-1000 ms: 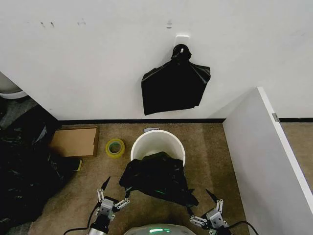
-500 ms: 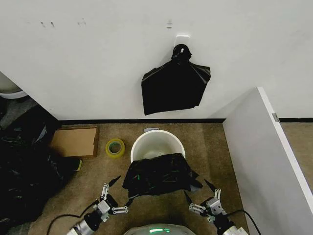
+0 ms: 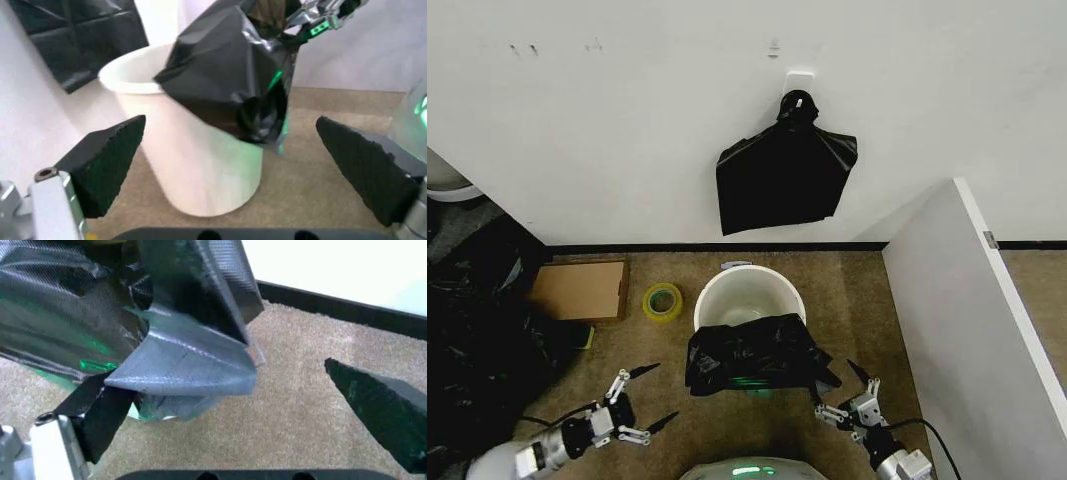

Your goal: Place the garbage bag over the trash bin.

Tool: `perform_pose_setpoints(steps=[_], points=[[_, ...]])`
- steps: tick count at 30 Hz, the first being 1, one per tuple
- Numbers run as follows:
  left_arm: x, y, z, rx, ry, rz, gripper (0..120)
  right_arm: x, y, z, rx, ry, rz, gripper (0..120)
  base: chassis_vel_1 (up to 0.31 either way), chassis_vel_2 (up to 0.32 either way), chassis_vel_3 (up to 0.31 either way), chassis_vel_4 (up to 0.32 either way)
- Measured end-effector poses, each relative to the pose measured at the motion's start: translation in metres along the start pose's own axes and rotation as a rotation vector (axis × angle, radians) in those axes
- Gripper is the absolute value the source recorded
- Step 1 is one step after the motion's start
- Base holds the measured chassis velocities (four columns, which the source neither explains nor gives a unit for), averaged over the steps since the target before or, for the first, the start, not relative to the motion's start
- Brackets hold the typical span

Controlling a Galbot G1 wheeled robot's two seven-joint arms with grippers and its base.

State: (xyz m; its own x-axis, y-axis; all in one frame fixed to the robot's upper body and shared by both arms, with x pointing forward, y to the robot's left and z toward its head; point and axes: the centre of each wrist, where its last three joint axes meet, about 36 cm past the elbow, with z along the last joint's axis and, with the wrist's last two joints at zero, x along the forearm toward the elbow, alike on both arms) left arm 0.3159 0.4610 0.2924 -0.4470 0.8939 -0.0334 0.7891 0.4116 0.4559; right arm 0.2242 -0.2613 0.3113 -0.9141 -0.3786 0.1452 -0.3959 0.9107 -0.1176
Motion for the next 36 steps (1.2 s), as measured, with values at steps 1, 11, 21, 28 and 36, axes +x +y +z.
perform_pose_setpoints(steps=[1,11,21,28,36], points=[[0.002,0.001,0.0,0.0,-0.006,-0.01,100,0.0,0.002,-0.001,-0.004,-0.005,-0.006,100,0.0,0.0,0.0,0.0],[-0.052,-0.018,-0.034,0.07,-0.234,-0.118,100,0.015,-0.008,0.004,0.056,-0.081,-0.129,100,0.0,0.0,0.0,0.0],[-0.098,-0.036,-0.05,0.101,-0.336,-0.142,100,0.001,-0.092,0.008,0.231,-0.258,-0.545,100,0.0,0.0,0.0,0.0],[-0.096,-0.046,-0.041,0.08,-0.301,-0.337,100,-0.023,-0.106,-0.061,0.195,-0.413,-0.528,100,0.0,0.0,0.0,0.0],[-0.083,-0.063,-0.04,0.107,-0.276,-0.567,100,-0.076,-0.096,-0.157,0.113,-0.247,-0.181,100,0.0,0.0,0.0,0.0]])
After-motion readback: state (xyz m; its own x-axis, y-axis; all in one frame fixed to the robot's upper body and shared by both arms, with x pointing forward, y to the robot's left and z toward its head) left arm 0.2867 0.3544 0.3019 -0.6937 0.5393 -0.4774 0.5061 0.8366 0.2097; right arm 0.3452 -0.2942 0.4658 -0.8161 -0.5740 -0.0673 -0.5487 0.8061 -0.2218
